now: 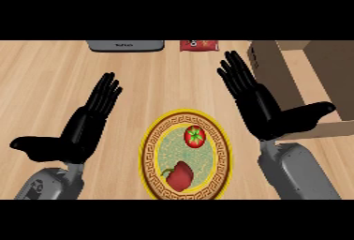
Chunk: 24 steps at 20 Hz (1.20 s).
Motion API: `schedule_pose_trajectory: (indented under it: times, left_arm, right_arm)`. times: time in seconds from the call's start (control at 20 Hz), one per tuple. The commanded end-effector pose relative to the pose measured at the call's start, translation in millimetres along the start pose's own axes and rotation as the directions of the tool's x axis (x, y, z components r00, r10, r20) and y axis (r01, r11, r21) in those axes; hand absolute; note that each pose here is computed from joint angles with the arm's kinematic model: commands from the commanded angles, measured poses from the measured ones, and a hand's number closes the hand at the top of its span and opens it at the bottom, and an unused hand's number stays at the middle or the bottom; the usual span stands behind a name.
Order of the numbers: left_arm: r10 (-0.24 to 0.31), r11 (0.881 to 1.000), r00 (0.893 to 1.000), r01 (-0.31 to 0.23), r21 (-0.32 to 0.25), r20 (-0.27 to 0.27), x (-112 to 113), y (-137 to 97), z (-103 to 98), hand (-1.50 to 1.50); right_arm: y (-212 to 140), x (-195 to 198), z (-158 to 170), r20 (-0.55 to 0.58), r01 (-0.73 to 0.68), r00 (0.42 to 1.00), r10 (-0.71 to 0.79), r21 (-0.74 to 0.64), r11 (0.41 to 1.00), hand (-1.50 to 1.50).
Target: Pick the bell pepper from the plate and place it in the cardboard box
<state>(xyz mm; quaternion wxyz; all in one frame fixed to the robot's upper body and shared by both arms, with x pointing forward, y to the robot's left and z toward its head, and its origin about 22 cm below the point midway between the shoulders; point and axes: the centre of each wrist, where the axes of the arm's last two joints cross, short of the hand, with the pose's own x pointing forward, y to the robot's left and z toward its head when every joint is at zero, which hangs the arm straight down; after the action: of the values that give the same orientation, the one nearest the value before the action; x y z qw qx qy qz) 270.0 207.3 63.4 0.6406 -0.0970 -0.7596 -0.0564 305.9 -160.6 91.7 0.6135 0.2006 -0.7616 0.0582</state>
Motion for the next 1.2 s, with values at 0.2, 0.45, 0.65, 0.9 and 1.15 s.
schedule_pose_trajectory:
  times: [0.2,0.45,0.65,0.9,1.15]
  left_arm:
    - [-0.37,0.929,0.928,0.371,-0.009,0.04,19.3,51.6,-8.1,0.0]
    - [-0.409,0.91,0.913,0.408,-0.072,0.004,4.6,58.1,-2.1,0.0]
    - [-0.422,0.902,0.907,0.42,-0.099,0.002,-5.2,68.2,-0.3,0.0]
    - [-0.436,0.896,0.9,0.436,-0.085,0.015,1.3,63.4,-5.8,0.0]
    - [-0.438,0.894,0.899,0.438,-0.092,0.019,6.8,75.7,-0.7,0.0]
  right_arm:
    - [-3.2,96.7,-17.5,0.374,-0.231,0.922,0.104,0.314,0.921,-1.5]
    - [-45.0,90.6,-1.7,0.43,-0.543,0.82,0.379,0.375,0.751,-1.5]
    - [-44.7,77.1,-6.5,0.597,-0.694,0.69,0.409,0.382,0.611,-1.5]
    - [-30.8,67.3,-5.8,0.71,-0.834,0.538,0.453,0.371,0.409,-1.5]
    - [-8.3,84.0,1.7,0.714,-0.912,0.39,0.581,0.388,0.136,-1.5]
